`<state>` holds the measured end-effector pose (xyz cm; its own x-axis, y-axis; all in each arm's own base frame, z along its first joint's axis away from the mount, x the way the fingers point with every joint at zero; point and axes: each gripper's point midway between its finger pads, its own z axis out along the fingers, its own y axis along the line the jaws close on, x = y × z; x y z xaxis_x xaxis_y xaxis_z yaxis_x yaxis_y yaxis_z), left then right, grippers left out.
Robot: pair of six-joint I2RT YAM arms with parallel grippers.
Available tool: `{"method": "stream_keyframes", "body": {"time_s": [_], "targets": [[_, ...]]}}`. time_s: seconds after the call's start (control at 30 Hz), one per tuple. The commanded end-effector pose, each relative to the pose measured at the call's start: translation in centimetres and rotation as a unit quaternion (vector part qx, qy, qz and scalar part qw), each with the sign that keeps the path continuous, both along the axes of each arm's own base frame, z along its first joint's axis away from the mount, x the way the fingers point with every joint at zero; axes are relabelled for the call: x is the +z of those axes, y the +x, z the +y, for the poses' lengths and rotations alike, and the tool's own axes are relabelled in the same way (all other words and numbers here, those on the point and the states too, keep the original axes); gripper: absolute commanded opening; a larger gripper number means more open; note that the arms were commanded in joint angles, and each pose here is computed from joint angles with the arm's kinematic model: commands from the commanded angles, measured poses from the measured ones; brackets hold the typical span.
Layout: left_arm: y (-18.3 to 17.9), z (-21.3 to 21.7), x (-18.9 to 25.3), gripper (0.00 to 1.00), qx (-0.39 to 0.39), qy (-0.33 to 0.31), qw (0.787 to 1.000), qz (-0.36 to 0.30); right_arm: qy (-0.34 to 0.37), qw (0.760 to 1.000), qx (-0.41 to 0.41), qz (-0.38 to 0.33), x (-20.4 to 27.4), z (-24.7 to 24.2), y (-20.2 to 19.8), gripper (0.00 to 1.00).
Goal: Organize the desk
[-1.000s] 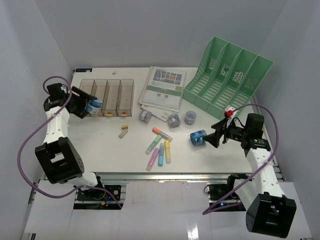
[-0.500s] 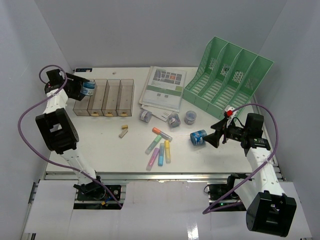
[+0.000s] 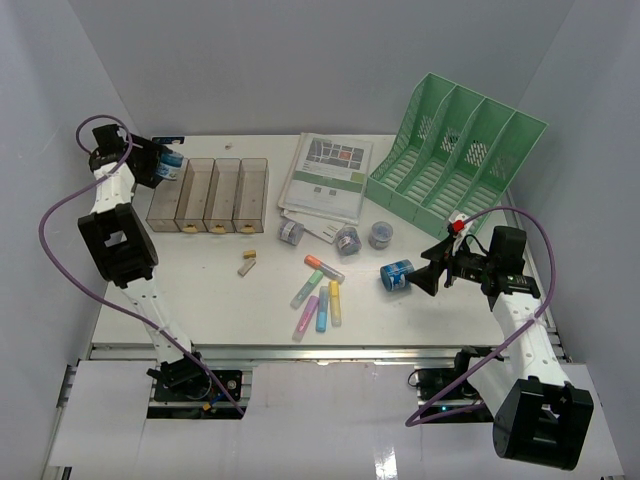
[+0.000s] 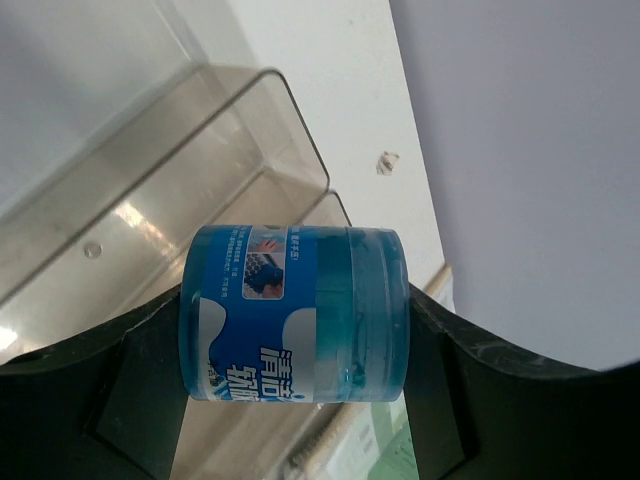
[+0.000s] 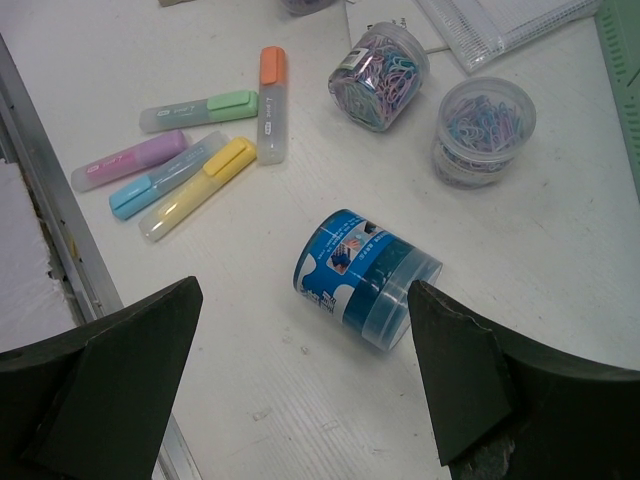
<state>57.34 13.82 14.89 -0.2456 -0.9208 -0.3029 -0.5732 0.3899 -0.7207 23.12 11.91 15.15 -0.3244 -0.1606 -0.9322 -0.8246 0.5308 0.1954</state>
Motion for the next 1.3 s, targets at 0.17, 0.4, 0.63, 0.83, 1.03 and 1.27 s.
{"method": "stream_keyframes", "body": {"time_s": [0.17, 0.4, 0.63, 0.83, 1.03, 1.27], "targets": [[0.6, 0.3, 0.5, 0.77, -0.031, 0.015, 0.999, -0.004, -0.002, 1.0, 0.008, -0.015, 0.5, 0.0, 0.5, 0.9], [1.1, 0.2, 3.1, 0.98, -0.051, 0.033, 0.998, -0.02, -0.005, 1.0, 0.012, -0.016, 0.3, 0.0, 0.4, 0.9], [0.9, -0.5, 5.5, 0.98, -0.066, 0.029, 0.997, -0.039, -0.009, 1.0, 0.013, -0.017, 0.1, -0.1, 0.3, 0.9], [-1.4, -4.8, 7.8, 0.98, -0.125, 0.009, 0.99, -0.059, -0.017, 1.0, 0.012, -0.021, 0.0, -0.2, 0.6, 0.9], [-7.9, -18.4, 9.9, 0.97, -0.332, 0.016, 0.934, -0.132, -0.078, 0.993, -0.083, 0.003, -0.6, -2.0, 3.5, 0.91], [-21.1, -24.9, 11.5, 0.98, -0.431, 0.075, 0.879, -0.191, -0.154, 0.979, -0.13, 0.04, 0.5, 1.3, 4.2, 0.9]]}}
